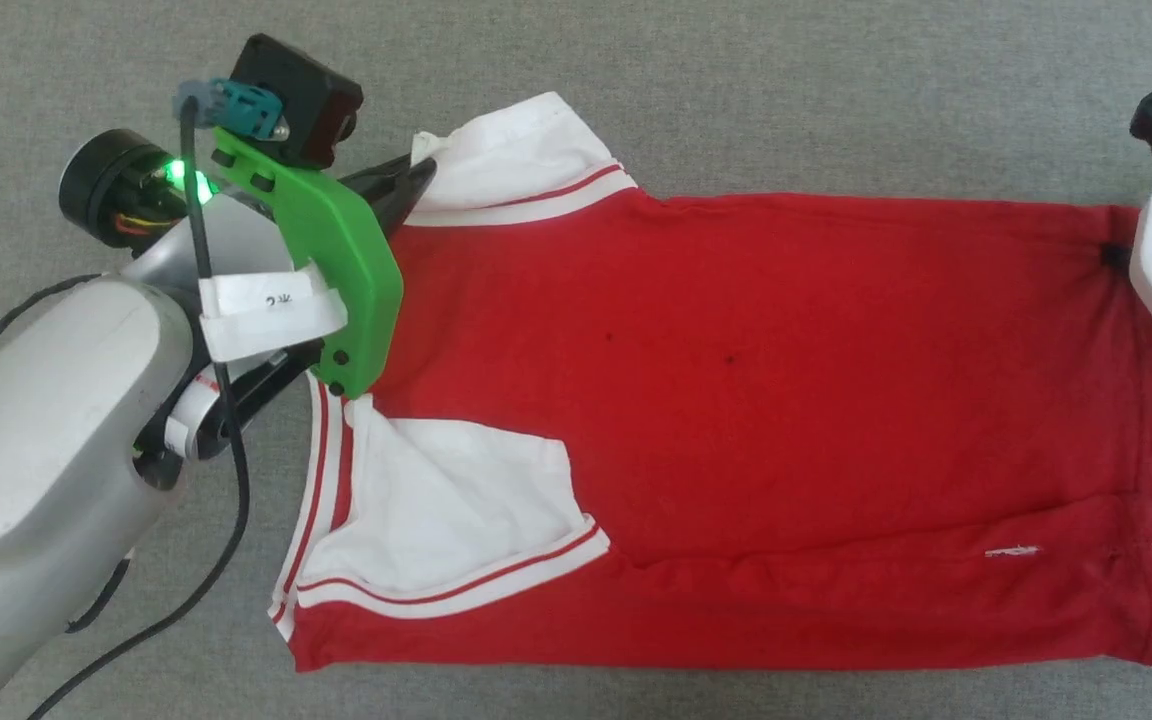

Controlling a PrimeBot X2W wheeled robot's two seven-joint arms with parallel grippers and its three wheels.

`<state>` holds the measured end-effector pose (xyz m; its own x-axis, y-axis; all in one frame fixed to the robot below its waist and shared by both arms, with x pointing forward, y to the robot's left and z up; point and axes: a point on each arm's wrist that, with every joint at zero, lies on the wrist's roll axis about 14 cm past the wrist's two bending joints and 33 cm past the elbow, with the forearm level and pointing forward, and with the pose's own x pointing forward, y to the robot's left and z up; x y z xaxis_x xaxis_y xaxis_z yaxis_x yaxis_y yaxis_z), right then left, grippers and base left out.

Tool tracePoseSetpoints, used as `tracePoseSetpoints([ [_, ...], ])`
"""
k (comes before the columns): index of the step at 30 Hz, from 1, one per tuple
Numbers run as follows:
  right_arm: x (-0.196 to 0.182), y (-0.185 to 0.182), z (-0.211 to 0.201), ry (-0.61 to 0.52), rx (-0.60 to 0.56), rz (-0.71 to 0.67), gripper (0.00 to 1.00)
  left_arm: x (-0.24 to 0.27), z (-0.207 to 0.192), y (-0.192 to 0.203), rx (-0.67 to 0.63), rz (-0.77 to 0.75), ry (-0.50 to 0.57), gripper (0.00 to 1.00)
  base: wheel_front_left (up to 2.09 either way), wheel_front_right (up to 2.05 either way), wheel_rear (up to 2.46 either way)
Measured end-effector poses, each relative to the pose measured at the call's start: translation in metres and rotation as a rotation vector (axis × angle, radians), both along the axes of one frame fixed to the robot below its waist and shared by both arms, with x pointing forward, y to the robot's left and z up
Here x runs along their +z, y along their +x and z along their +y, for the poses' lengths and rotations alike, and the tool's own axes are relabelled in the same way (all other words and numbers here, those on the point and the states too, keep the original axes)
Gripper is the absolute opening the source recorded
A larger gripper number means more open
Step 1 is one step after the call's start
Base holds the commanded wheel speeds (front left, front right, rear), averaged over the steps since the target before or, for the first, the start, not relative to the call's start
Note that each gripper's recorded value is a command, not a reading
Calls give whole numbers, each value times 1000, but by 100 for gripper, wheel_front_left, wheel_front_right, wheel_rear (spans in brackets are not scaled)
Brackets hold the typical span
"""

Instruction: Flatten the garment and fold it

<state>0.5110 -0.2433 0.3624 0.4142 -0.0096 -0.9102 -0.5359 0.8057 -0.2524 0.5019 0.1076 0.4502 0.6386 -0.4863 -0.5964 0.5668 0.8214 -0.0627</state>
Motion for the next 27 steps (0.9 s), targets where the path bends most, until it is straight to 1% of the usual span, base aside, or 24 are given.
tracePoseSetpoints([
  [1,-2,0,2,10,1,3,0,-2,1,-1,2,4,1,0,0,0,0],
  [7,2,2,15,76,4,-32,0,2,5,-3,29,-12,-2,0,0,0,0],
  [11,16,3,20,158,-34,-84,0,9,11,-6,63,-31,-11,0,0,0,0],
  [16,38,-5,27,244,-52,-154,0,22,16,-15,109,-50,-32,0,0,0,0],
  [22,66,-22,24,294,-57,-235,0,38,20,-37,154,-58,-68,0,0,0,0],
  [27,83,-46,13,322,-90,-271,0,47,26,-67,180,-57,-71,0,0,0,0],
])
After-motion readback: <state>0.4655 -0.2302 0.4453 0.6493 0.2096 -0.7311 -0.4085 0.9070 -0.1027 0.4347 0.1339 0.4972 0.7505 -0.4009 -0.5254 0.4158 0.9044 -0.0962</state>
